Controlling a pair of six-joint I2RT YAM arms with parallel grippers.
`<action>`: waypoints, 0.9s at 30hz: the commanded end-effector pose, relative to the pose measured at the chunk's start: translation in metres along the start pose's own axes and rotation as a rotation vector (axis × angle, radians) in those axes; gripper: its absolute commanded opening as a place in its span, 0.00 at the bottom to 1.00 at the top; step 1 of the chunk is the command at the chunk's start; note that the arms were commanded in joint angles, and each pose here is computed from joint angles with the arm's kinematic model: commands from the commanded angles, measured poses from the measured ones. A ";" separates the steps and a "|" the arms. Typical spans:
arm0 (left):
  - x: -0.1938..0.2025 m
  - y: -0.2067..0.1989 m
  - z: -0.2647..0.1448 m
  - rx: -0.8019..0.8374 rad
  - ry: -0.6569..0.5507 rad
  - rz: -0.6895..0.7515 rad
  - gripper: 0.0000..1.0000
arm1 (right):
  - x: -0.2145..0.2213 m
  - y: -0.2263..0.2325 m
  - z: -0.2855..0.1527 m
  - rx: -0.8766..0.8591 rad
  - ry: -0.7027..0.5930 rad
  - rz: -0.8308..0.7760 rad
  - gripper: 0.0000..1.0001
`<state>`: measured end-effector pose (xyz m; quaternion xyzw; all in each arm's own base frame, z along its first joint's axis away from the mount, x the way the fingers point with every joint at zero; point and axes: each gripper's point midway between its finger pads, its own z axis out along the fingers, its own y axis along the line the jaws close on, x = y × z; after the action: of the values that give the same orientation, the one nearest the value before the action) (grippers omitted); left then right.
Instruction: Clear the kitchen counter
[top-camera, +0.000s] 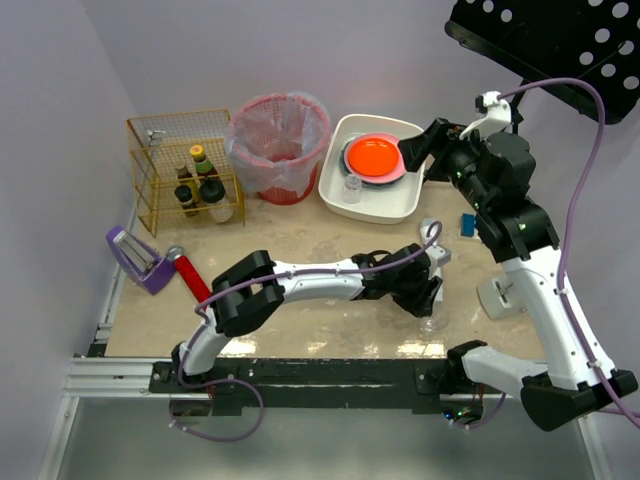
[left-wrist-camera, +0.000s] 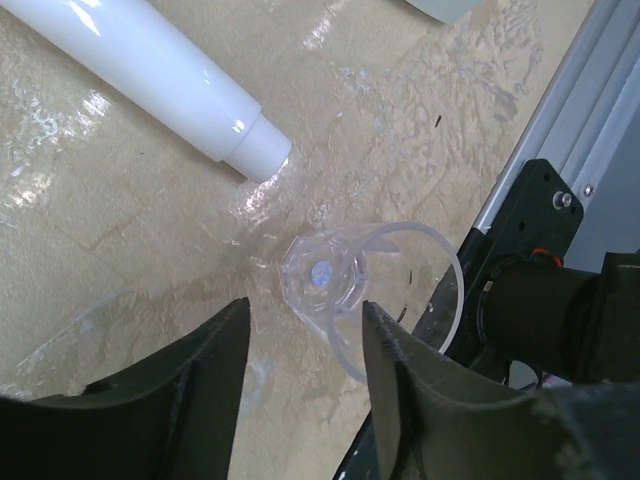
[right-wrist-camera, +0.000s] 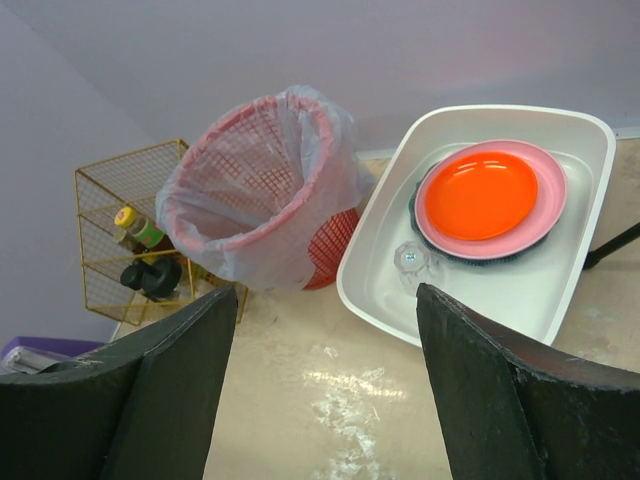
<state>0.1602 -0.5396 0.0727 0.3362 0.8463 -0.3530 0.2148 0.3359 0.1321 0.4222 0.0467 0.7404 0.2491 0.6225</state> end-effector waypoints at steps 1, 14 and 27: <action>-0.010 -0.004 -0.001 -0.014 -0.018 0.036 0.48 | -0.009 0.000 -0.005 0.001 -0.039 -0.011 0.77; -0.004 -0.001 -0.005 -0.015 -0.008 0.043 0.00 | -0.005 -0.005 -0.005 0.018 -0.041 -0.013 0.77; -0.029 0.081 -0.156 0.039 -0.289 -0.145 0.00 | -0.011 0.003 0.000 -0.022 -0.072 0.012 0.82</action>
<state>0.1950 -0.4056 0.0758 0.2541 0.8755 -0.3460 0.2221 0.3406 0.1285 0.4091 0.0575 0.7470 0.2368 0.6185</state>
